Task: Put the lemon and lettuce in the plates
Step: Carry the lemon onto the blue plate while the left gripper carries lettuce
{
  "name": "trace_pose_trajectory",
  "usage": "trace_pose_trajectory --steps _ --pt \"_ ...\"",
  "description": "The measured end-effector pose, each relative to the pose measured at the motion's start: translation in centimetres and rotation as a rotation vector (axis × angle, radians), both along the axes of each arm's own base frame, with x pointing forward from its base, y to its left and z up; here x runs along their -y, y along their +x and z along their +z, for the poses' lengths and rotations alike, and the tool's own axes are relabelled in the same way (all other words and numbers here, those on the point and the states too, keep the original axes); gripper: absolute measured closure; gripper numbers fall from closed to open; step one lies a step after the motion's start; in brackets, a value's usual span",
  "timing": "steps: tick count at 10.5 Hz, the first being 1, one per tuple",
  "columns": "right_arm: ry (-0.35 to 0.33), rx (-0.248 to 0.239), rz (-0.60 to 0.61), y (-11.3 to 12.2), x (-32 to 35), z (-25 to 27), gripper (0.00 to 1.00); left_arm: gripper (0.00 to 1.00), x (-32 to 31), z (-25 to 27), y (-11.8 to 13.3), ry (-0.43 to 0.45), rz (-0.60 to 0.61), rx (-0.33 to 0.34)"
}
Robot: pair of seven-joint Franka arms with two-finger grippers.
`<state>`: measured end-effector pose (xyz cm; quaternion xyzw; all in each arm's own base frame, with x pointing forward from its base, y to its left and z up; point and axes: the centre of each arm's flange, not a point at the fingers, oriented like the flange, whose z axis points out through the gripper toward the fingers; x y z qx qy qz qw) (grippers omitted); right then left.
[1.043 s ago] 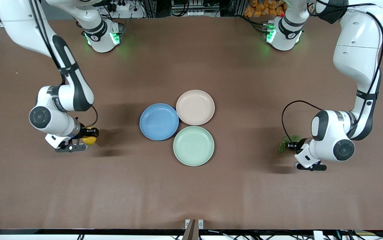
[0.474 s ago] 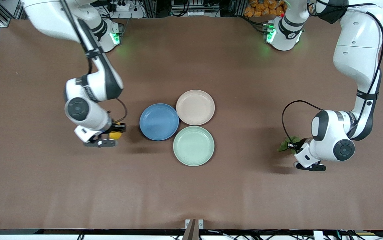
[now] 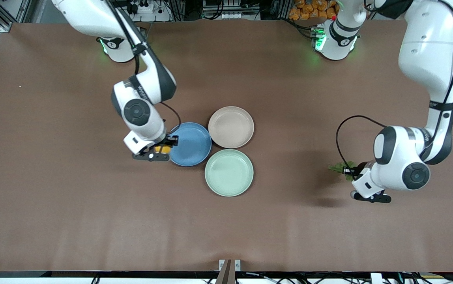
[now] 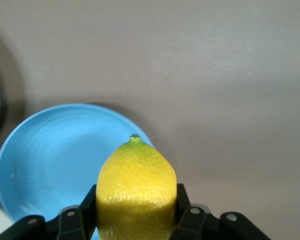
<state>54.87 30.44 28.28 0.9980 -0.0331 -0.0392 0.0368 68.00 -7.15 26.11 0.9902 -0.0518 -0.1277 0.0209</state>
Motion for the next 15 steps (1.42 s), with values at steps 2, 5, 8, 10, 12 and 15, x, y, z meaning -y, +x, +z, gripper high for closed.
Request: trace_pose_trajectory --steps 2,5,8,10,12,15 --pt "-0.005 0.001 -0.009 -1.3 -2.4 -0.9 0.37 0.97 3.1 2.2 -1.0 -0.023 0.052 -0.037" --pt "0.059 0.03 -0.022 -2.4 -5.7 -4.5 0.37 0.97 11.1 4.4 -3.8 -0.046 0.133 -0.132" --pt "0.068 0.04 -0.019 -2.9 -6.8 -6.8 0.37 0.97 17.7 6.3 -6.3 -0.087 0.289 -0.214" --pt "0.067 0.044 -0.039 -2.5 -6.4 -6.8 0.29 0.97 21.4 6.7 -7.6 -0.086 0.387 -0.247" --pt "0.078 0.071 -0.066 -0.8 -5.9 -4.6 0.01 0.97 24.2 6.6 -8.3 -0.12 0.498 -0.28" --pt "0.067 0.039 -0.15 4.1 -2.0 6.6 0.0 0.97 29.6 6.0 -10.3 -0.113 0.57 -0.265"
